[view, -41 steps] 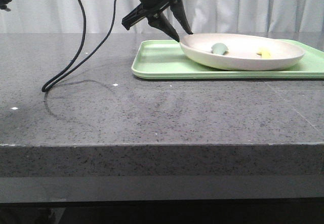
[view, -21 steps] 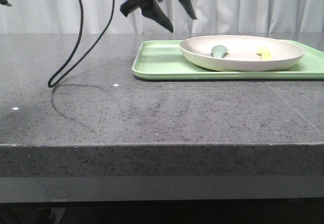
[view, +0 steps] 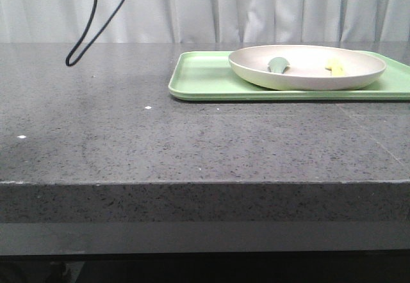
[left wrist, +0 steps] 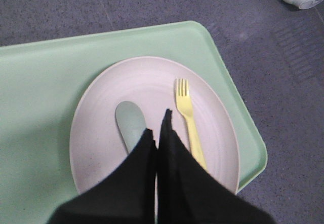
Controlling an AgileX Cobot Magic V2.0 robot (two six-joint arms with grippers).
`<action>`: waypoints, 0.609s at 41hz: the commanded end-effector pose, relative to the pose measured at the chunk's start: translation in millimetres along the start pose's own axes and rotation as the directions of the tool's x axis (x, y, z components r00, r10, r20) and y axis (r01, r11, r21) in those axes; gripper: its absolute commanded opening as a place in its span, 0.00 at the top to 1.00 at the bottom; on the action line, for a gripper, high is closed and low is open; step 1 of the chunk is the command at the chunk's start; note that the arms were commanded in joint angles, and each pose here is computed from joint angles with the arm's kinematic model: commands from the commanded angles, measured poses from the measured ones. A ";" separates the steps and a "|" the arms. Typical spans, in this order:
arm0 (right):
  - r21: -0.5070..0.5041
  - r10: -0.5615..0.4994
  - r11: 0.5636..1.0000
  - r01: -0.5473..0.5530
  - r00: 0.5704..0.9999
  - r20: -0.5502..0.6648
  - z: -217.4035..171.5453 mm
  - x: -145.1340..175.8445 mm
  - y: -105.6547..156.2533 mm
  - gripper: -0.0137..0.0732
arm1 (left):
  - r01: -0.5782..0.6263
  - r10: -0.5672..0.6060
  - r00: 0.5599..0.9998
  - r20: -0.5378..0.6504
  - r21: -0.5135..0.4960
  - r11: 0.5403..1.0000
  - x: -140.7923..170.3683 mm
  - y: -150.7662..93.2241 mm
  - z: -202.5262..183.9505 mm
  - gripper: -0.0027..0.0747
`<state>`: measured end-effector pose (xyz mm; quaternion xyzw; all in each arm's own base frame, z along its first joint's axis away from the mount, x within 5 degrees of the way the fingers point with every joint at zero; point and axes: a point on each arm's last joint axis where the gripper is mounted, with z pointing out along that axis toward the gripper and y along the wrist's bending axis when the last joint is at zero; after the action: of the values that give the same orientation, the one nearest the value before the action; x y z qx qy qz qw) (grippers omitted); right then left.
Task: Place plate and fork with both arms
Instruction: 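Lower the plate onto the tray, open the left gripper and withdraw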
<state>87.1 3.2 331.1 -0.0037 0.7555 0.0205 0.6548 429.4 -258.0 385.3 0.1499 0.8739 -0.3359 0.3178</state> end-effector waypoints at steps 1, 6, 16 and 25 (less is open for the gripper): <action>0.006 -0.019 1.000 0.018 0.995 0.094 -0.4 -16.4 -0.2 0.11 | -0.068 0.060 0.992 0.112 0.064 0.996 -14.5 -33.5 -59.7 0.99; 0.006 -0.019 1.000 0.018 0.995 0.094 -0.4 -16.4 -0.2 0.11 | -0.094 0.090 0.988 0.125 0.023 0.995 -16.3 -36.6 -74.8 0.99; 0.006 -0.019 1.000 0.018 0.995 0.094 -0.4 -16.4 -0.2 0.11 | -0.122 0.127 0.992 0.011 -0.198 0.973 1.3 -26.2 -104.9 0.99; 0.006 -0.019 1.000 0.018 0.995 0.094 -0.4 -16.4 -0.2 0.11 | -0.188 0.150 0.981 -0.121 -0.427 0.885 38.2 -2.1 -133.2 0.99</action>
<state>87.1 3.2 331.1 -0.0037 0.7555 0.0205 0.6548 363.4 -189.2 411.1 0.1690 0.9326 -0.1184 0.2960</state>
